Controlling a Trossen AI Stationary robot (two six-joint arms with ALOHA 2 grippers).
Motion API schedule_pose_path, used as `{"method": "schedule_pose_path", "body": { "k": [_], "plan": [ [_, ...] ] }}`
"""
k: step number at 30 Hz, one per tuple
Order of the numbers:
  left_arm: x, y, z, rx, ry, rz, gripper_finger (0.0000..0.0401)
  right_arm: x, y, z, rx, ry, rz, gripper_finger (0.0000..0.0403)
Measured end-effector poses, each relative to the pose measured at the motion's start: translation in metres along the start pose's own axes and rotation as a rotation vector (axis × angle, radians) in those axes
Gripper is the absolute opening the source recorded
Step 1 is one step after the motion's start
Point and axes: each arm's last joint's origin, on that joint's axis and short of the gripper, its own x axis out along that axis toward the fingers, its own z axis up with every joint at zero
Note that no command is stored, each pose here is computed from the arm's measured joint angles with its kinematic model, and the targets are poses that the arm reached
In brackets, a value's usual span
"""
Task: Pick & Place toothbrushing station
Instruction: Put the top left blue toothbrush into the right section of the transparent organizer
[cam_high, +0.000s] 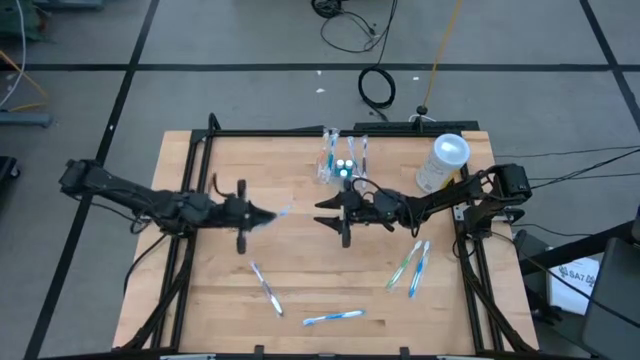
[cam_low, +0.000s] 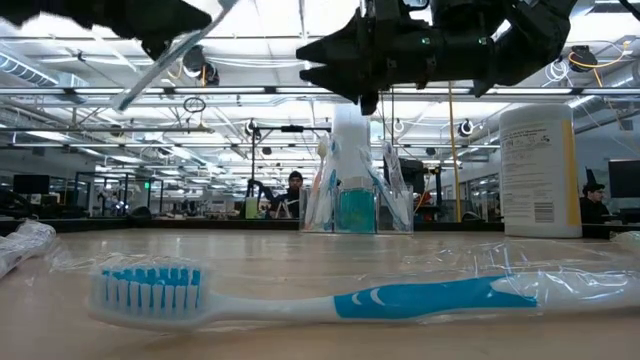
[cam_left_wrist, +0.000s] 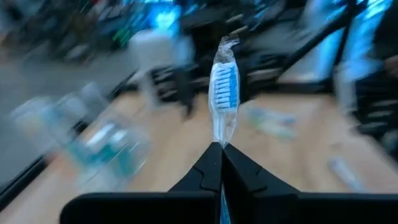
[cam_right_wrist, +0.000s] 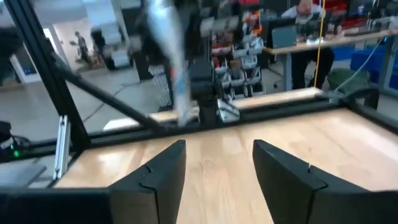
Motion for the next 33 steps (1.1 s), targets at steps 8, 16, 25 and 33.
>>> {"method": "schedule_pose_path", "body": {
  "k": [8, 16, 25, 33],
  "plan": [
    [0.000, 0.008, -0.047, -0.031, -0.296, -0.112, 0.0002, 0.010, 0.001, 0.004, -0.003, -0.127, 0.022, 0.0182],
    [0.006, 0.016, -0.053, -0.082, -0.280, -0.124, 0.0004, 0.062, 0.002, 0.010, -0.055, -0.181, 0.064, 0.0181],
    [0.006, 0.017, -0.053, -0.108, -0.275, -0.123, 0.0002, 0.090, 0.003, 0.016, -0.061, -0.192, 0.143, 0.0181],
    [0.006, 0.017, -0.053, -0.122, -0.277, -0.117, 0.0002, 0.091, 0.003, 0.018, -0.081, -0.180, 0.201, 0.0152]
  ]
}}
